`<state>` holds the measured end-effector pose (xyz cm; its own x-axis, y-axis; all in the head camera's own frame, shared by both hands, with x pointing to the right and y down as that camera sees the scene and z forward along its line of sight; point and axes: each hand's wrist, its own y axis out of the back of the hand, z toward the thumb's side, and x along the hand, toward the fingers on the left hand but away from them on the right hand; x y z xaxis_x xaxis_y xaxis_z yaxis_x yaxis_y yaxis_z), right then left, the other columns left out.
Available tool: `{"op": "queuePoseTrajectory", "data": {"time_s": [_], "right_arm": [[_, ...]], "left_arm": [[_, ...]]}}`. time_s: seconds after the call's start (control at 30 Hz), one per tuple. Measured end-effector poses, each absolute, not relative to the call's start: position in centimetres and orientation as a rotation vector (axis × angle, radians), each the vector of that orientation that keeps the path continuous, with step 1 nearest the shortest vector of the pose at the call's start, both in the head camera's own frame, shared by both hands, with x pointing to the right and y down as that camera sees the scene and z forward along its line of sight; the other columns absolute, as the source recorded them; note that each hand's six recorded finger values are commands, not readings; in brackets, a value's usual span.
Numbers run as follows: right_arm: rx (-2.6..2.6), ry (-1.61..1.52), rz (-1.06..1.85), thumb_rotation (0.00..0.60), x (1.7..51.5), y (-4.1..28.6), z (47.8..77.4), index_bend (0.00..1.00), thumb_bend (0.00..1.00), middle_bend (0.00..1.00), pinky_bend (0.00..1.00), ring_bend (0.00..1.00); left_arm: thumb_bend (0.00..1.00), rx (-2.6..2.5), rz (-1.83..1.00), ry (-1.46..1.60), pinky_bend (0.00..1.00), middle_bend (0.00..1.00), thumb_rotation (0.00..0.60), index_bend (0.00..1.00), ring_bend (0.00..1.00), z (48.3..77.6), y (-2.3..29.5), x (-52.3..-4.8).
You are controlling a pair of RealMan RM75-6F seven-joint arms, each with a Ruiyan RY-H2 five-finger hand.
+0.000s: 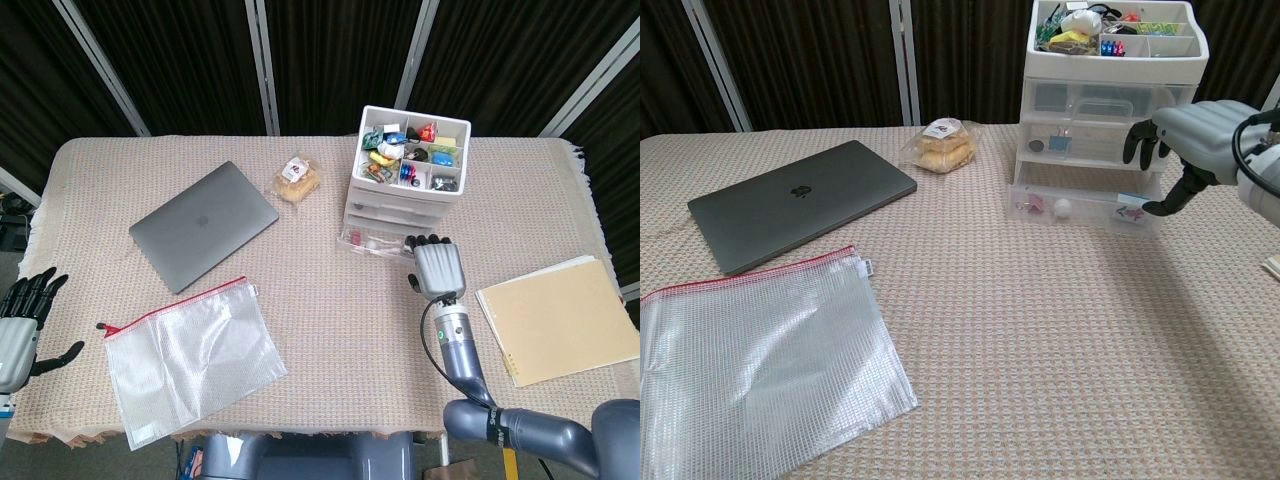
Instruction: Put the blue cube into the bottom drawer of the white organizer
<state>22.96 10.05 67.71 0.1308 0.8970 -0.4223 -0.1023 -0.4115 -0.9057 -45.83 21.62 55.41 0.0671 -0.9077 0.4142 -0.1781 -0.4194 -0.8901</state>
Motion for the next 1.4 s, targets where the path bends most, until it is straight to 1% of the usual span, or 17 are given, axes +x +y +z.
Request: {"op": "queuePoseTrajectory", "data": {"time_s": [0.03, 0.13, 0.4, 0.7, 0.83, 1.0, 1.4], "right_arm": [[-1.517, -0.769, 1.404, 0.6, 22.9, 10.4, 67.6, 0.2, 0.18, 0.11, 0.12, 0.01], [-1.472, -0.636, 1.335, 0.6, 23.0, 11.8, 67.4, 0.18, 0.2, 0.07, 0.09, 0.0], [-1.243, -0.338, 1.229, 0.6, 23.6, 13.0, 68.3, 0.17, 0.22, 0.05, 0.08, 0.0], [-1.051, -0.106, 1.093, 0.6, 21.7, 13.4, 70.4, 0.17, 0.23, 0.05, 0.08, 0.0], [-1.003, -0.027, 1.034, 0.6, 21.0, 13.8, 71.0, 0.17, 0.23, 0.05, 0.05, 0.0], [-0.934, 0.077, 0.963, 0.6, 20.5, 14.1, 71.8, 0.17, 0.23, 0.05, 0.04, 0.0], [-0.871, 0.131, 0.979, 0.6, 20.7, 14.0, 72.9, 0.19, 0.23, 0.05, 0.04, 0.0]], "left_arm": [[0.24, -1.686, -1.4, 1.093, 0.0, 0.0, 0.6, 0.07, 0.0, 55.4, 21.6, -45.8], [0.24, -1.687, -1.386, 1.094, 0.0, 0.0, 0.6, 0.07, 0.0, 55.2, 21.7, -45.6], [0.24, -1.685, -1.374, 1.099, 0.0, 0.0, 0.6, 0.07, 0.0, 55.2, 21.8, -45.6], [0.24, -1.693, -1.373, 1.106, 0.0, 0.0, 0.6, 0.07, 0.0, 55.2, 21.7, -45.7], [0.24, -1.699, -1.369, 1.108, 0.0, 0.0, 0.6, 0.07, 0.0, 55.2, 21.7, -45.7], [0.24, -1.701, -1.368, 1.114, 0.0, 0.0, 0.6, 0.07, 0.0, 55.2, 21.6, -45.7], [0.24, -1.704, -1.375, 1.12, 0.0, 0.0, 0.6, 0.07, 0.0, 55.2, 21.6, -45.7]]}}
